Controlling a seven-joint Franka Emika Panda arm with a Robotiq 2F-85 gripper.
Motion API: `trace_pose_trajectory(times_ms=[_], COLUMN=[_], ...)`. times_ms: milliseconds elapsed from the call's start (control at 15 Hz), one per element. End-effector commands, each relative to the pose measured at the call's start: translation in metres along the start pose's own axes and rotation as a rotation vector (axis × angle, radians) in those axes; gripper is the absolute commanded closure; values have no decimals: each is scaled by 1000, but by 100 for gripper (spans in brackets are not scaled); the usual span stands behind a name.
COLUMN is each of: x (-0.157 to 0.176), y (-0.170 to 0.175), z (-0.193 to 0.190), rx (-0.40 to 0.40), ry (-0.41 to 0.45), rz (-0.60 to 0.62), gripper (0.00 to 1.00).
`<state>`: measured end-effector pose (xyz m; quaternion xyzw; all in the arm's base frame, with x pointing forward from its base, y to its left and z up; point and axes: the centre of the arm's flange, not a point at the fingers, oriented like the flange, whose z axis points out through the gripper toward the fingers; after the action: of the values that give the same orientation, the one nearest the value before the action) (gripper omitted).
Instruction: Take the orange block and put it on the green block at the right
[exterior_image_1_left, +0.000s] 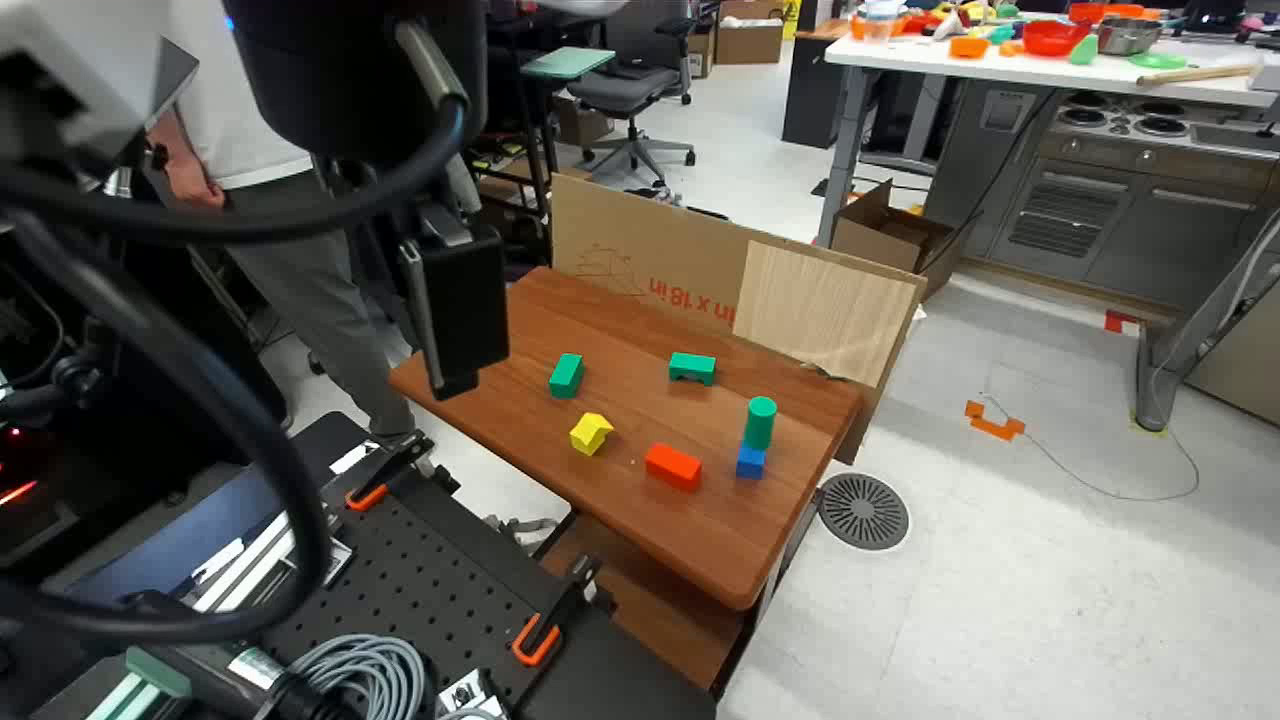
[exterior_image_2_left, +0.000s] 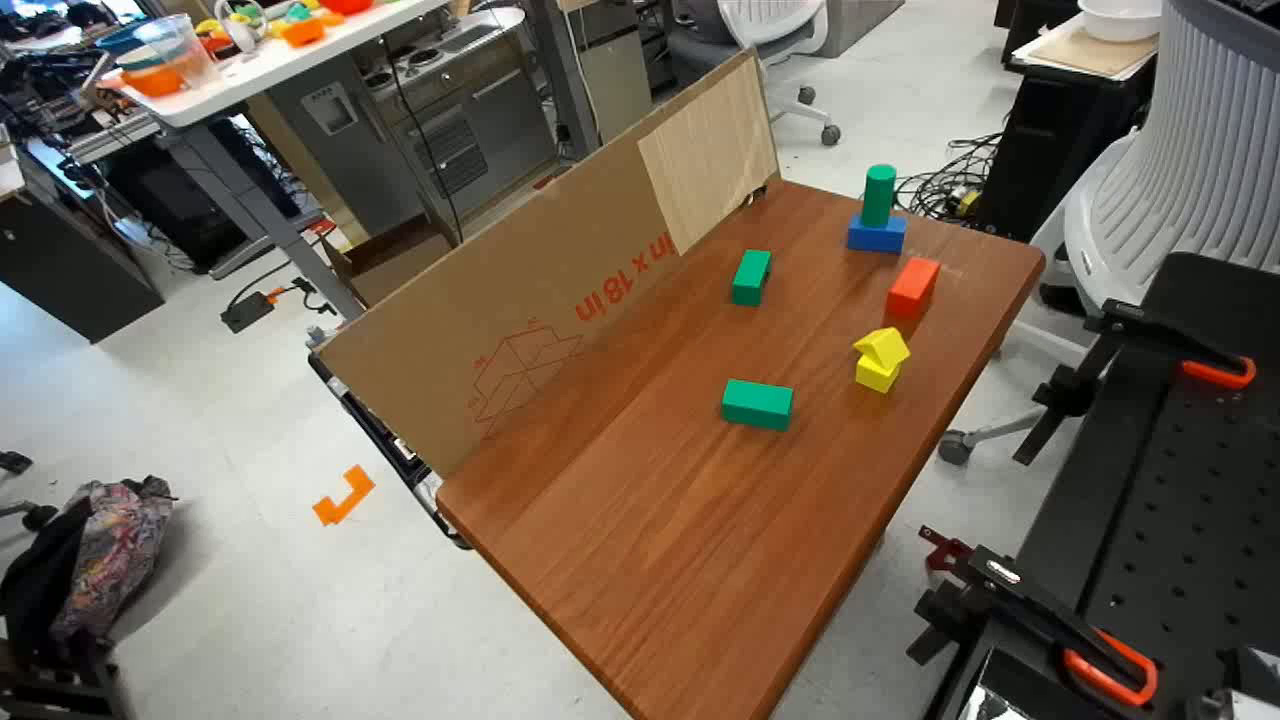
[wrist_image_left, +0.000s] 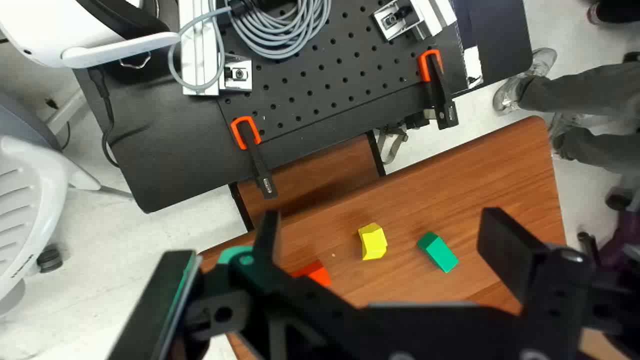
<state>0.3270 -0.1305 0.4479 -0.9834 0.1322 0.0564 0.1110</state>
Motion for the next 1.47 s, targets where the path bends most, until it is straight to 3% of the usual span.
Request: trace_pose_trajectory(times_ms=[0, 733, 1067, 1400], x=[0, 0, 22, 71], y=[0, 0, 3, 10], z=[0, 0, 17, 60], rx=[0, 0, -43, -91], ry=[0, 0, -31, 18], rz=[0, 0, 45, 55], gripper=[0, 0, 0, 0])
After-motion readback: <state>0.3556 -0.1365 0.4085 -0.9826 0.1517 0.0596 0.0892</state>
